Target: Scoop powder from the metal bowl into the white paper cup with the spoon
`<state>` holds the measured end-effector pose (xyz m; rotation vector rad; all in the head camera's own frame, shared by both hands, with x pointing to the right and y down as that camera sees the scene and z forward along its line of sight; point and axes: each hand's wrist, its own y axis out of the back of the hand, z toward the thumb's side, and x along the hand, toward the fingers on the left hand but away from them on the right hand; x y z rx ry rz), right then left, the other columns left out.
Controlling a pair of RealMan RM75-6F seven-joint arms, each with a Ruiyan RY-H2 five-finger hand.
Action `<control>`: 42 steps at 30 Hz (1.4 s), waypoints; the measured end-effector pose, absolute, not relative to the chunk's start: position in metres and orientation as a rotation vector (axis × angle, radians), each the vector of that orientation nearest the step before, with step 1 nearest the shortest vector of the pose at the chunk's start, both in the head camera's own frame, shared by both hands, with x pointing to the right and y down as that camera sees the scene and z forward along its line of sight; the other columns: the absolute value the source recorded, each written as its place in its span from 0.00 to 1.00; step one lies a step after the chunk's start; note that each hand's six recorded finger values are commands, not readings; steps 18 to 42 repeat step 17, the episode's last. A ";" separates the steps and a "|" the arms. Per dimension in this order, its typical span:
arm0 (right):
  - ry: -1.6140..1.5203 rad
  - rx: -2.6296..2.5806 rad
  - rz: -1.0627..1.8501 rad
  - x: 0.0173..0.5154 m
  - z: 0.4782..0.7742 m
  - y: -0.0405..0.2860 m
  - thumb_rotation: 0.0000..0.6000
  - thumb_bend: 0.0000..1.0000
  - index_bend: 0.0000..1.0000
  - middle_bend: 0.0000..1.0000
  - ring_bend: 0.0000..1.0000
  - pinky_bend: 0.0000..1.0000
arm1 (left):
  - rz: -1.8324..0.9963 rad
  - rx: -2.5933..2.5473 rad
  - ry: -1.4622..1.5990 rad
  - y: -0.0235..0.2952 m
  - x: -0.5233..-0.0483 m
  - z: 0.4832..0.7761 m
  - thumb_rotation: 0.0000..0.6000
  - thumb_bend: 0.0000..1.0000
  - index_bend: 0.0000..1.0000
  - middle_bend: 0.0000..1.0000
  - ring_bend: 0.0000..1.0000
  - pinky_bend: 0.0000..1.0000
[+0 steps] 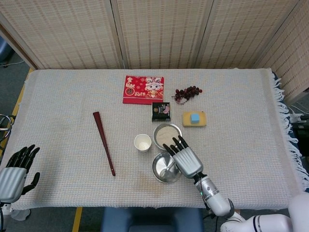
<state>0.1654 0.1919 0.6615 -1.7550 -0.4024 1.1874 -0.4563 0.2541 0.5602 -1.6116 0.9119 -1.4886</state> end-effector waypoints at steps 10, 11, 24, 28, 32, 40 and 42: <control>-0.750 -1.655 1.224 0.266 0.618 0.196 1.00 0.24 0.00 0.00 0.00 0.00 | -1.515 -1.601 0.902 0.254 -0.459 0.565 1.00 0.46 0.00 0.00 0.00 0.13; -0.788 -1.638 1.242 0.282 0.616 0.200 1.00 0.23 0.00 0.00 0.00 0.00 | -1.518 -1.598 0.901 0.254 -0.460 0.566 1.00 0.46 0.00 0.00 0.00 0.13; -1.000 -1.530 1.320 0.369 0.595 0.218 1.00 0.23 0.00 0.00 0.00 0.00 | -1.545 -1.603 0.854 0.255 -0.455 0.577 1.00 0.45 0.00 0.00 0.00 0.14; -1.000 -1.530 1.320 0.369 0.595 0.218 1.00 0.23 0.00 0.00 0.00 0.00 | -1.545 -1.603 0.854 0.255 -0.455 0.577 1.00 0.45 0.00 0.00 0.00 0.14; -1.000 -1.530 1.320 0.369 0.595 0.218 1.00 0.23 0.00 0.00 0.00 0.00 | -1.545 -1.603 0.854 0.255 -0.455 0.577 1.00 0.45 0.00 0.00 0.00 0.14; -1.000 -1.530 1.320 0.369 0.595 0.218 1.00 0.23 0.00 0.00 0.00 0.00 | -1.545 -1.603 0.854 0.255 -0.455 0.577 1.00 0.45 0.00 0.00 0.00 0.14; -1.000 -1.530 1.320 0.369 0.595 0.218 1.00 0.23 0.00 0.00 0.00 0.00 | -1.545 -1.603 0.854 0.255 -0.455 0.577 1.00 0.45 0.00 0.00 0.00 0.14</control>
